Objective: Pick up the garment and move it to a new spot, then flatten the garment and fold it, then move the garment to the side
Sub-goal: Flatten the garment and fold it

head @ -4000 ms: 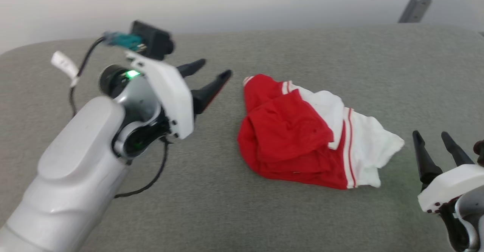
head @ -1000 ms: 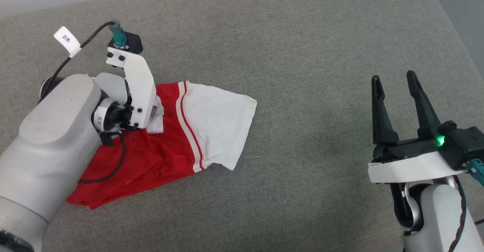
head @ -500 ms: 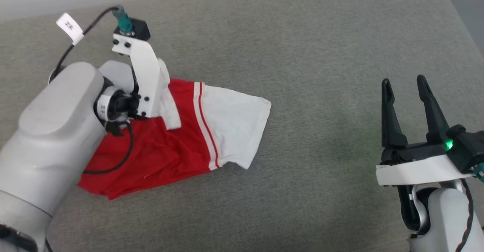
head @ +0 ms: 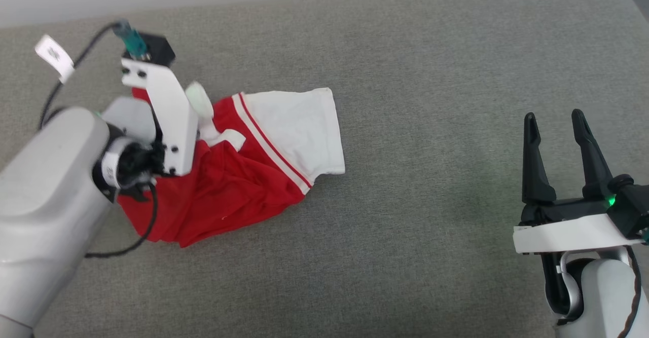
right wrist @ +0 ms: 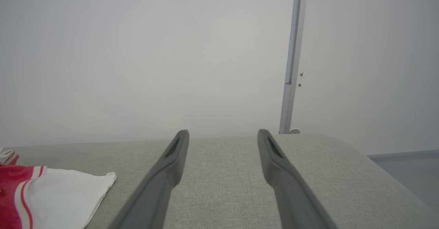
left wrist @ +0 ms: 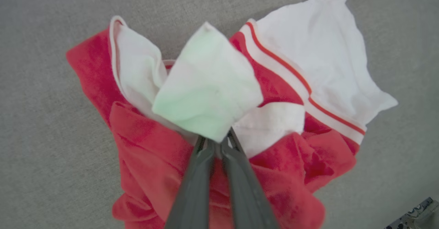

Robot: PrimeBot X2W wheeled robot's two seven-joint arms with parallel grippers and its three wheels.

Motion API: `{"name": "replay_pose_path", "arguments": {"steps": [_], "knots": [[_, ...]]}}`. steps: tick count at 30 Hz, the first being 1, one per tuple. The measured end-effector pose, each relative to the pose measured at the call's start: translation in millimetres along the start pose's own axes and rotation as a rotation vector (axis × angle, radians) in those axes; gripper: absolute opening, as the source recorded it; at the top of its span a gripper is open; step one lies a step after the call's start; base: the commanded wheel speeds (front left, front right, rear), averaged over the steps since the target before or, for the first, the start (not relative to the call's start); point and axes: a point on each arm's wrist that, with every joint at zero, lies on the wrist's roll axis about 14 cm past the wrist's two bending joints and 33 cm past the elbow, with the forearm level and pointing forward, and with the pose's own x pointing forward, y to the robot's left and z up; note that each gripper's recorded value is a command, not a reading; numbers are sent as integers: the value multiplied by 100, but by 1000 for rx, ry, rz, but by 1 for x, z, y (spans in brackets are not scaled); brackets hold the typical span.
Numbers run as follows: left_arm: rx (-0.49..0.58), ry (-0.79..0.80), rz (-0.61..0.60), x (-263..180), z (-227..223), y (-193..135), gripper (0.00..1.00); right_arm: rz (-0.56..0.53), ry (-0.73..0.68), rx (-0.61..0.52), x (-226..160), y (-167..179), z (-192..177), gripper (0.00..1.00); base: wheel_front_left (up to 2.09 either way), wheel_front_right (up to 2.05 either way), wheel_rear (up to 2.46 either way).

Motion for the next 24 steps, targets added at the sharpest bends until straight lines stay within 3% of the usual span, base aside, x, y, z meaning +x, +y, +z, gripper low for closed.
{"name": "replay_pose_path", "arguments": {"steps": [1, 2, 4, 5, 6, 7, 8, 24], "knots": [[-2, 12, 2, 3, -5, 1, 0, 4, 1, 1, 1, 2, -1, 100, 0, 0, 0], [-4, 18, 5, 5, -8, 1, 7, 8, 2, 2, 2, 3, -1, 100, 0, 0, 0], [-12, 30, 7, 10, -12, 1, 43, 13, -1, 1, 5, 4, -1, 100, 0, 0, 0], [-11, 30, 7, 12, -13, 0, 48, 15, 0, 1, 5, 5, -2, 100, 0, 0, 0], [-12, 38, 7, 14, -15, 0, 63, 16, 0, 1, 6, 5, -2, 100, 0, 0, 0], [-13, 46, 8, 16, -17, 0, 88, 18, 0, -1, 6, 6, -2, 100, 0, 0, 0], [-8, 55, 11, 18, -18, 0, 100, 19, -1, -2, 6, 6, -1, 100, 0, 0, 0], [71, 17, 33, 27, 24, -1, 100, -6, 21, -15, 0, -3, -7, 100, 0, 0, 0]]}}
